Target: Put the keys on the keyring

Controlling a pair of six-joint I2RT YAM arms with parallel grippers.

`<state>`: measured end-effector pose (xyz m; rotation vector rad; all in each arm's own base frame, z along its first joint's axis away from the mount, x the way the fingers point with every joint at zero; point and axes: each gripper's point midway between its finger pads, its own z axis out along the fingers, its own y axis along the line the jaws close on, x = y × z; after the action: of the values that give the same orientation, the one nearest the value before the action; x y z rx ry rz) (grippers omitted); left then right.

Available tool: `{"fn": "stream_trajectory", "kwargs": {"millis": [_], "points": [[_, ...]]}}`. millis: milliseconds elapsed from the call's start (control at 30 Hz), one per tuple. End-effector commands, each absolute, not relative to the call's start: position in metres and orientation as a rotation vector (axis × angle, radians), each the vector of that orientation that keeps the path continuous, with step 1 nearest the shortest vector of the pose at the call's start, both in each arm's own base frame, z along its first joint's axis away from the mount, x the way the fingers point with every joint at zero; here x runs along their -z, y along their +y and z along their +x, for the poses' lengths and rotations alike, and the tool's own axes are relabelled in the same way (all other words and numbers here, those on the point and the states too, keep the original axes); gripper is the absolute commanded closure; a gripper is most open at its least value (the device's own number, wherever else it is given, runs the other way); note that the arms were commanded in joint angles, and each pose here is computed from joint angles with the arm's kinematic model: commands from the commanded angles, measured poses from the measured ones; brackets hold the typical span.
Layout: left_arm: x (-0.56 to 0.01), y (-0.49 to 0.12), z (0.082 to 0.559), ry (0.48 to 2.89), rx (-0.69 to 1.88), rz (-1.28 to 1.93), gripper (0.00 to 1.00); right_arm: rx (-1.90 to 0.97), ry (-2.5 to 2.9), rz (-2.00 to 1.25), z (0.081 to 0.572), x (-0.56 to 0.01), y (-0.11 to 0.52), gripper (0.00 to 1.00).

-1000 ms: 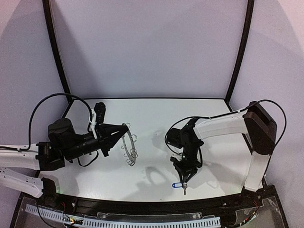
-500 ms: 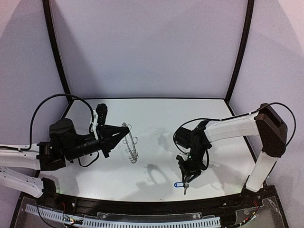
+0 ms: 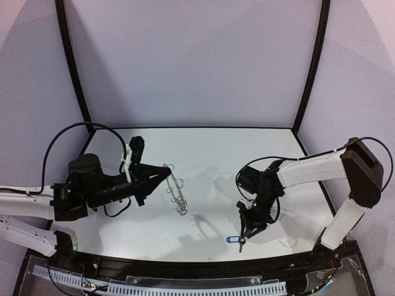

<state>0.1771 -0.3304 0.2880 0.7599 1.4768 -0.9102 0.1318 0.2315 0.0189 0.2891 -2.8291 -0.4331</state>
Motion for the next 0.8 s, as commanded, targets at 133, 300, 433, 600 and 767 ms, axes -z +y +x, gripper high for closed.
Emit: {"fn": "stream_trajectory", "kwargs": {"millis": [133, 300, 433, 600, 767], "points": [[-0.307, -0.334, 0.176, 1.446, 0.936, 0.756, 0.99, 0.534, -2.798, 0.233, 0.134, -0.007, 0.242, 0.77], [-0.308, -0.334, 0.176, 1.45, 0.933, 0.756, 0.99, 0.594, -2.781, 0.226, 0.133, -0.01, 0.249, 0.78], [-0.309, -0.335, 0.176, 1.447, 0.933, 0.759, 0.99, 0.626, -2.782, 0.233, 0.134, -0.014, 0.25, 0.79], [-0.308, -0.337, 0.177, 1.45, 0.932, 0.762, 0.99, 0.658, -2.781, 0.266, 0.137, -0.015, 0.252, 0.83], [-0.307, -0.337, 0.177, 1.452, 0.937, 0.761, 0.99, 0.711, -2.79, 0.322, 0.14, -0.026, 0.258, 0.84]]}}
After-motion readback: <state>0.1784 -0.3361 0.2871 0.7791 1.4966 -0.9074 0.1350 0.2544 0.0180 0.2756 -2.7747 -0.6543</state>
